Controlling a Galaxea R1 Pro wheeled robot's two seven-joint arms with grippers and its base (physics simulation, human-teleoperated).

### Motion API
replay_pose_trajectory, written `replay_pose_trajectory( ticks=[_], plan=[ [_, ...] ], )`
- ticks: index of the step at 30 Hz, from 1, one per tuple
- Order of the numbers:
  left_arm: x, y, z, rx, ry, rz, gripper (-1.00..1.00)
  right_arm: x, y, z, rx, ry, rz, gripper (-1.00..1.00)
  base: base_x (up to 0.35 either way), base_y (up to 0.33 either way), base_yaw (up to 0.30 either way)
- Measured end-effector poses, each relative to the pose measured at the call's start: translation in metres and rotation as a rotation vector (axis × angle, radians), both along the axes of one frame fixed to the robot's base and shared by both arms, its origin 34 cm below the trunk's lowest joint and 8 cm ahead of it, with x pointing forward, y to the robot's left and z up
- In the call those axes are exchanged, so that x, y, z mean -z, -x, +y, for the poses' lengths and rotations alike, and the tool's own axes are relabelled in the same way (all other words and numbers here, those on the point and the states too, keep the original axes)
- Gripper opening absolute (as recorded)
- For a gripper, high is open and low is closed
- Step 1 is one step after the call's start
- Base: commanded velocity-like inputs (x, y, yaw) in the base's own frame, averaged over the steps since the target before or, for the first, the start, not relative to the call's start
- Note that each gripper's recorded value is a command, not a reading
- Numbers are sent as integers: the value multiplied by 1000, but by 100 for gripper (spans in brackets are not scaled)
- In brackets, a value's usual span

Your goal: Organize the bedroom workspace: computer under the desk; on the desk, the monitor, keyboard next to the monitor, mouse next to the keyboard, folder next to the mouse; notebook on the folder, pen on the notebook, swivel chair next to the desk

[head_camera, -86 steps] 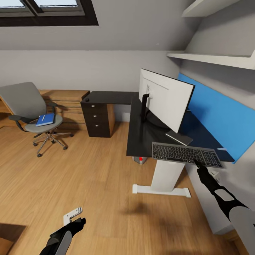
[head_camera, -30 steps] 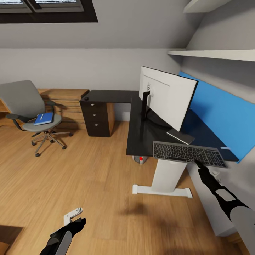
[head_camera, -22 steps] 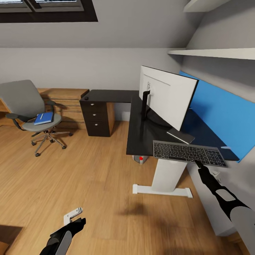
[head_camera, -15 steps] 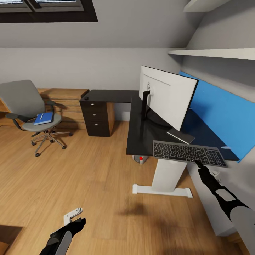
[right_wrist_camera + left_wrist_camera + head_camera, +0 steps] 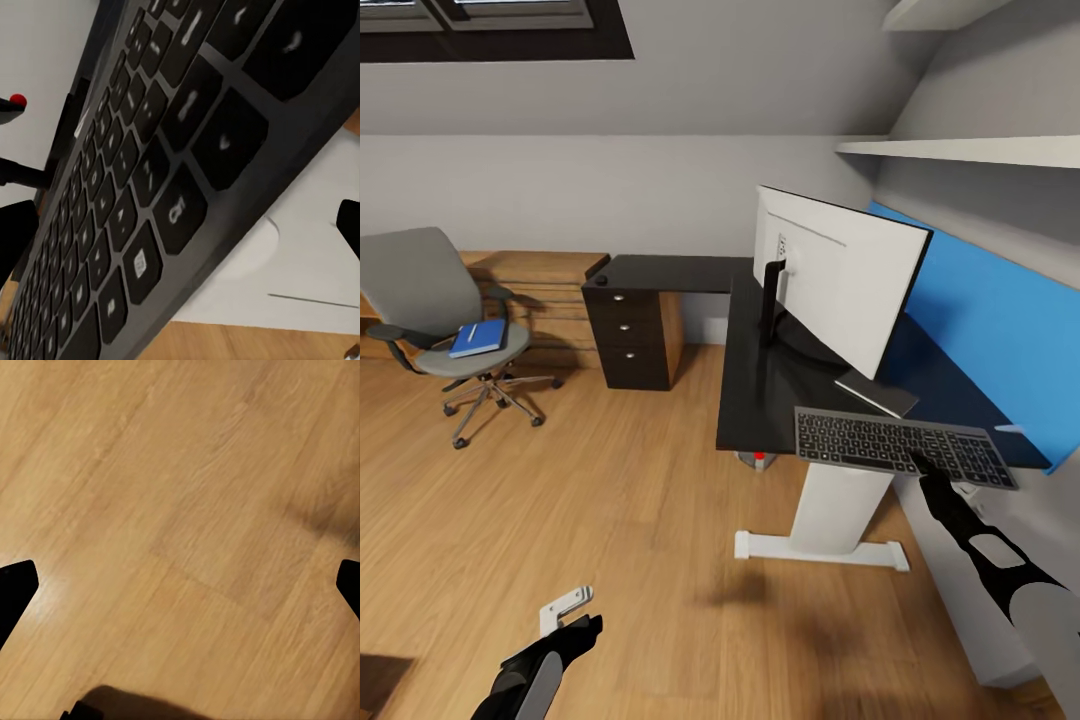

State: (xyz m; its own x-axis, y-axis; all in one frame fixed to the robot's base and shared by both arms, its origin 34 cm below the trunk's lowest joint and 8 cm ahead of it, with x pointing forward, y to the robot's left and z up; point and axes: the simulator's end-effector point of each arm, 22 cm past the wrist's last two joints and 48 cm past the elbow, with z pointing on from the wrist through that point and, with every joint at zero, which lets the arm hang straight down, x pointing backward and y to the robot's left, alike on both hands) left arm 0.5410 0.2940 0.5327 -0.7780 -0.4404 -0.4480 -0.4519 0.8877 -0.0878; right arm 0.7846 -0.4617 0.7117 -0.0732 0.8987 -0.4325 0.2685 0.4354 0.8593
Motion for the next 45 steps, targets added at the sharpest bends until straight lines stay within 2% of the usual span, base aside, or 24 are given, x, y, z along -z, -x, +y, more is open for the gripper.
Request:
replay_pose_trajectory(
  ticks=[18,19,45],
  plan=[
    [0,0,-1,1,2,1,100,0,0,0,0,2,-1,100,19,0,0],
    [0,0,-1,1,2,1,100,-1,0,0,0,2,-1,-100,0,0,0],
    [0,1,0,0,-2,3,100,-1,-2,2,3,-3,-7,-100,0,0,0]
  ],
)
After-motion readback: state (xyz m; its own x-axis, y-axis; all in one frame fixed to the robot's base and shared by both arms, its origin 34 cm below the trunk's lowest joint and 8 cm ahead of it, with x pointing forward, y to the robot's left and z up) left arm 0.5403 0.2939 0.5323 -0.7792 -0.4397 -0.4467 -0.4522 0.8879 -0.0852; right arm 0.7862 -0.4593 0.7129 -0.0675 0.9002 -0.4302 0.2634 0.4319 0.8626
